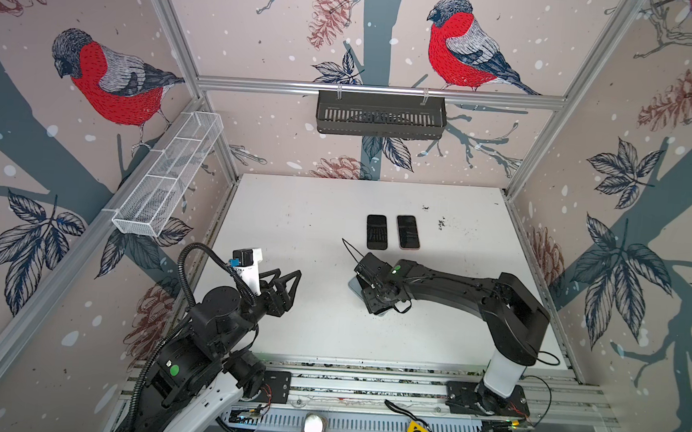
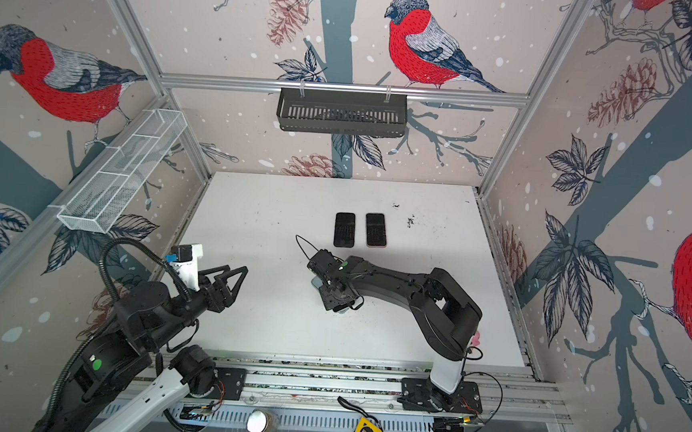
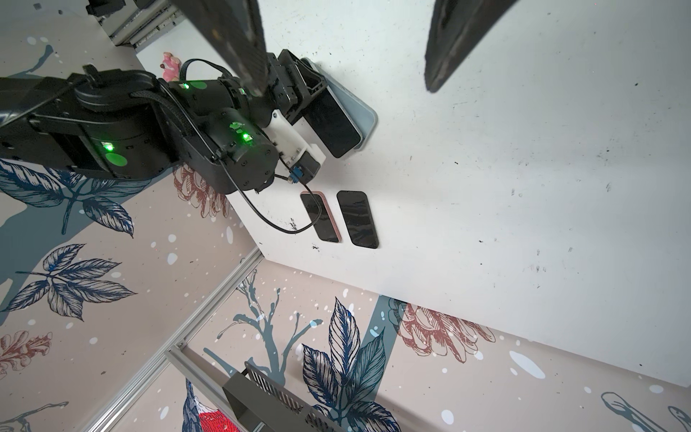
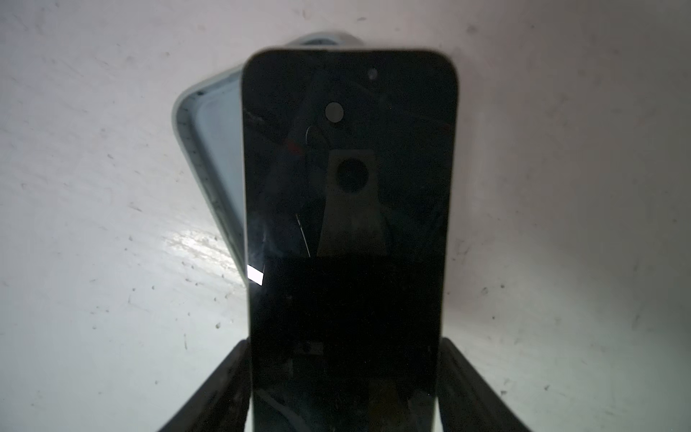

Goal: Put the phone into the phone case
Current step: 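Carry the black phone over the pale blue case and lower it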

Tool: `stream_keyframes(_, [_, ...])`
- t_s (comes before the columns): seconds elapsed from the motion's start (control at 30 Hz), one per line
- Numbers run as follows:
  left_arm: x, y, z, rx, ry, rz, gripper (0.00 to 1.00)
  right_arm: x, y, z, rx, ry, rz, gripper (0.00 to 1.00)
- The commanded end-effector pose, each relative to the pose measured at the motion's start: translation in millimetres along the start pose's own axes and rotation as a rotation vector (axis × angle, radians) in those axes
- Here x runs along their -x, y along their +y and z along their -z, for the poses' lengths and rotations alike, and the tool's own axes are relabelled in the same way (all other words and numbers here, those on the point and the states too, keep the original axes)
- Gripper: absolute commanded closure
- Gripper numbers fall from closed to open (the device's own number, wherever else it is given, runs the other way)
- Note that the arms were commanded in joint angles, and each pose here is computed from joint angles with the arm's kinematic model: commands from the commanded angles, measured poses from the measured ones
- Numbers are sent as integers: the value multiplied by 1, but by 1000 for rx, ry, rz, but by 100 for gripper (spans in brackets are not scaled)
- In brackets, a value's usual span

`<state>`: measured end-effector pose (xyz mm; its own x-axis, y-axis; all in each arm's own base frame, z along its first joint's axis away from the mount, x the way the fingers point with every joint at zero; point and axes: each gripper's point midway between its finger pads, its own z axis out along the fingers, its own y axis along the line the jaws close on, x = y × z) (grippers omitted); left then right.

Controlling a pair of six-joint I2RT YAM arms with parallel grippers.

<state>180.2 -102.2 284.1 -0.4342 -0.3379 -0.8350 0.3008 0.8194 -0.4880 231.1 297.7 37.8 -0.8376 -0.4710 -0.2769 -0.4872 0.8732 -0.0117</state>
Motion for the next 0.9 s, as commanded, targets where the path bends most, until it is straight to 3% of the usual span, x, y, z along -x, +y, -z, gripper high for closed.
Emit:
stream_keyframes(0.0, [6, -1, -1, 1, -25, -3, 33, 6, 7, -3, 33, -18, -20, 44])
stream_keyframes(0.1, [6, -1, 0, 0, -25, -3, 33, 6, 8, -6, 34, -12, -29, 40])
stream_keyframes(0.23, [6, -1, 0, 0, -24, -3, 33, 9, 9, -8, 37, -9, -34, 25])
stream_keyframes(0.43, [6, -1, 0, -1, -27, -1, 33, 19, 12, -7, 44, -18, -64, 22])
stream_keyframes(0.53, [6, -1, 0, -3, -26, -2, 33, 25, 14, -8, 45, -20, -78, 16])
stream_keyframes(0.87, [6, -2, 0, -6, -27, -3, 33, 29, 15, -20, 22, 10, -155, 18])
